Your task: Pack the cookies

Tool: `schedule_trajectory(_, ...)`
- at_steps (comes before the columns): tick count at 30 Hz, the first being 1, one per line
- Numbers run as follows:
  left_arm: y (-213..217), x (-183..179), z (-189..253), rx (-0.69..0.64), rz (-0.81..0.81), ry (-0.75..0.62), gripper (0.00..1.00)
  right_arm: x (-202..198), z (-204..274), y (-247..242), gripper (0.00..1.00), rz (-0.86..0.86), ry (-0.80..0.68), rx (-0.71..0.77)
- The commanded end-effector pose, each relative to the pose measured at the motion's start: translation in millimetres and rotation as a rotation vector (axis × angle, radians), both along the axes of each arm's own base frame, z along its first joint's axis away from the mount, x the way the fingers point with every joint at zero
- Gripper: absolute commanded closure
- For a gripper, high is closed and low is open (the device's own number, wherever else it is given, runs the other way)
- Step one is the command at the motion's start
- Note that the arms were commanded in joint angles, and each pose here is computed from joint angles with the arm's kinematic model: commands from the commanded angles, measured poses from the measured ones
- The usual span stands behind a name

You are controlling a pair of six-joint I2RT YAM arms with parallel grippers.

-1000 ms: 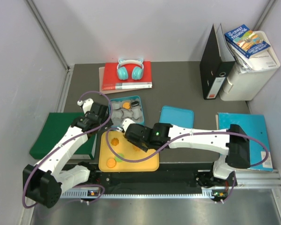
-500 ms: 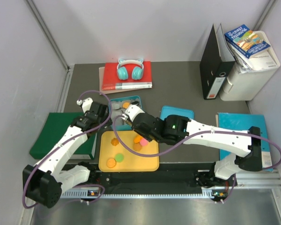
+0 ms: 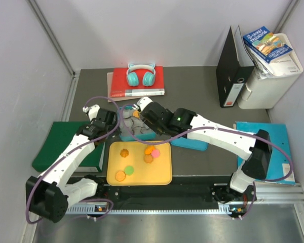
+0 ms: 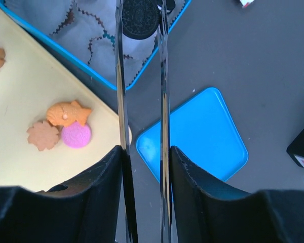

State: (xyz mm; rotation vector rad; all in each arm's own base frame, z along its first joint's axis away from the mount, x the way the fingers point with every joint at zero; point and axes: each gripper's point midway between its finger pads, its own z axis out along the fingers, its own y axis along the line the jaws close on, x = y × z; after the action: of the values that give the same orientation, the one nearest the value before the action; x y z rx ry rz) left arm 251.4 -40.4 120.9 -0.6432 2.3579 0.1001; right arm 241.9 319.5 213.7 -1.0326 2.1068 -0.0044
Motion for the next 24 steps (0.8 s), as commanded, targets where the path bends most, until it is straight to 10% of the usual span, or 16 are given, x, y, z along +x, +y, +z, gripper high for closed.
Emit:
schedule_trajectory(1, -2.9, 9.9, 5.5, -0.015, -0.004, -0.022, 0.02, 19.7, 25.8, 34.5, 0.60, 0.031, -0.046, 0.102)
schedule_trajectory(24, -3.5, 9.8, -2.4, -0.031, -0.011, -0.004, 0.02, 40.9, -11.7, 54.3, 0.59, 0.044, 0.016, 0.050)
